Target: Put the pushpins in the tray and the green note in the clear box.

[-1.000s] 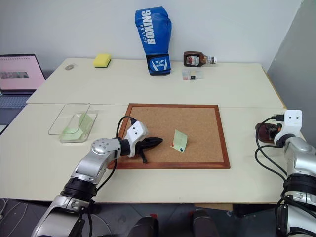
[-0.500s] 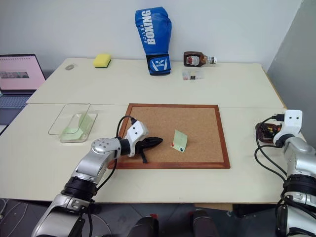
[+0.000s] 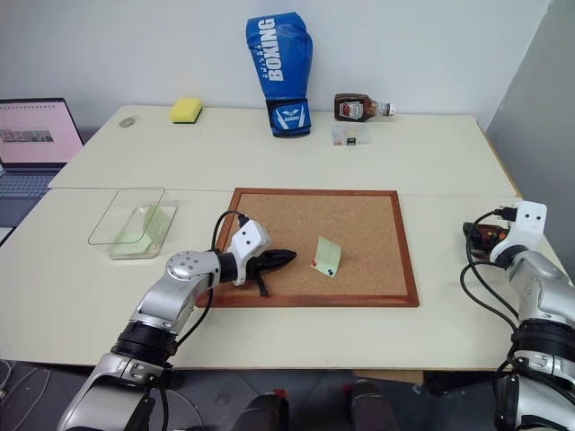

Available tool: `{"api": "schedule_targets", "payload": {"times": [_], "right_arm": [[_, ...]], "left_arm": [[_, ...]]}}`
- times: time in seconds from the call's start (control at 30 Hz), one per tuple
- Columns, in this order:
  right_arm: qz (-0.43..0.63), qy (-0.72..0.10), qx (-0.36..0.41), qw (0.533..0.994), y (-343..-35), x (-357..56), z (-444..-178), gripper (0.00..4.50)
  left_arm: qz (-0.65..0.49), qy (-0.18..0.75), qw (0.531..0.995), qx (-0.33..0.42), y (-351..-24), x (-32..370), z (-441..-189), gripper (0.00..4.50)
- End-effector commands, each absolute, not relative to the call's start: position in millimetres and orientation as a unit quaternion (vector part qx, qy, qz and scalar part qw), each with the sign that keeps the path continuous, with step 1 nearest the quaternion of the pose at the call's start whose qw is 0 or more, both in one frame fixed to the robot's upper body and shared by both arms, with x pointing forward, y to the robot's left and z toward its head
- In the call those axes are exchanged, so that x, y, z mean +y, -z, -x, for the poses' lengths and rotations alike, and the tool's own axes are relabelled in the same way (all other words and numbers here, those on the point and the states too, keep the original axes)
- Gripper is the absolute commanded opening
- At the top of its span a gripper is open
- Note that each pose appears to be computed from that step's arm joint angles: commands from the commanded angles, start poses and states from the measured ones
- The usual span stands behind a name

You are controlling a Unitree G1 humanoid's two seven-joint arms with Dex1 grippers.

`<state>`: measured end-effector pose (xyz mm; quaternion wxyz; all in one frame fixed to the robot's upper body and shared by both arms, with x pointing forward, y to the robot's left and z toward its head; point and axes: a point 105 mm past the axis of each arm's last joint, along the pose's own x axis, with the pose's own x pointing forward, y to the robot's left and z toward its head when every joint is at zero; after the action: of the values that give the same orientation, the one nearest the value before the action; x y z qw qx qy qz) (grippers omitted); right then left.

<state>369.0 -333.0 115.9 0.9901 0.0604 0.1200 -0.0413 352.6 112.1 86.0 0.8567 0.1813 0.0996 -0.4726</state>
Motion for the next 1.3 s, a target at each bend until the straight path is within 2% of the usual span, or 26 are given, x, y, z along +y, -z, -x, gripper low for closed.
{"api": "schedule_targets", "payload": {"times": [0.03,0.17,0.3,0.53,0.7,0.83,1.3], "right_arm": [[-0.014,0.035,0.061,0.997,-149,-336,-368,4.43],[0.027,-0.060,0.024,0.998,-169,-294,-364,4.43],[0.032,-0.217,0.019,0.975,-176,-229,-345,4.43],[0.058,-0.433,0.060,0.898,-174,-144,-294,4.43],[0.047,-0.539,0.126,0.832,-160,-111,-260,4.43],[0.034,-0.571,0.140,0.808,-152,-93,-255,4.43],[0.096,-0.546,0.090,0.827,-125,-60,-303,4.43]], "left_arm": [[-0.193,0.464,0.857,0.114,-80,116,-354,0.00],[-0.194,0.464,0.857,0.115,-80,116,-354,0.00],[-0.193,0.465,0.856,0.115,-80,116,-354,0.00],[-0.193,0.465,0.857,0.115,-79,115,-355,0.00],[-0.192,0.464,0.857,0.115,-79,116,-355,0.00],[-0.193,0.461,0.858,0.115,-79,117,-355,0.00],[-0.199,0.456,0.860,0.114,-79,120,-354,0.00]]}}
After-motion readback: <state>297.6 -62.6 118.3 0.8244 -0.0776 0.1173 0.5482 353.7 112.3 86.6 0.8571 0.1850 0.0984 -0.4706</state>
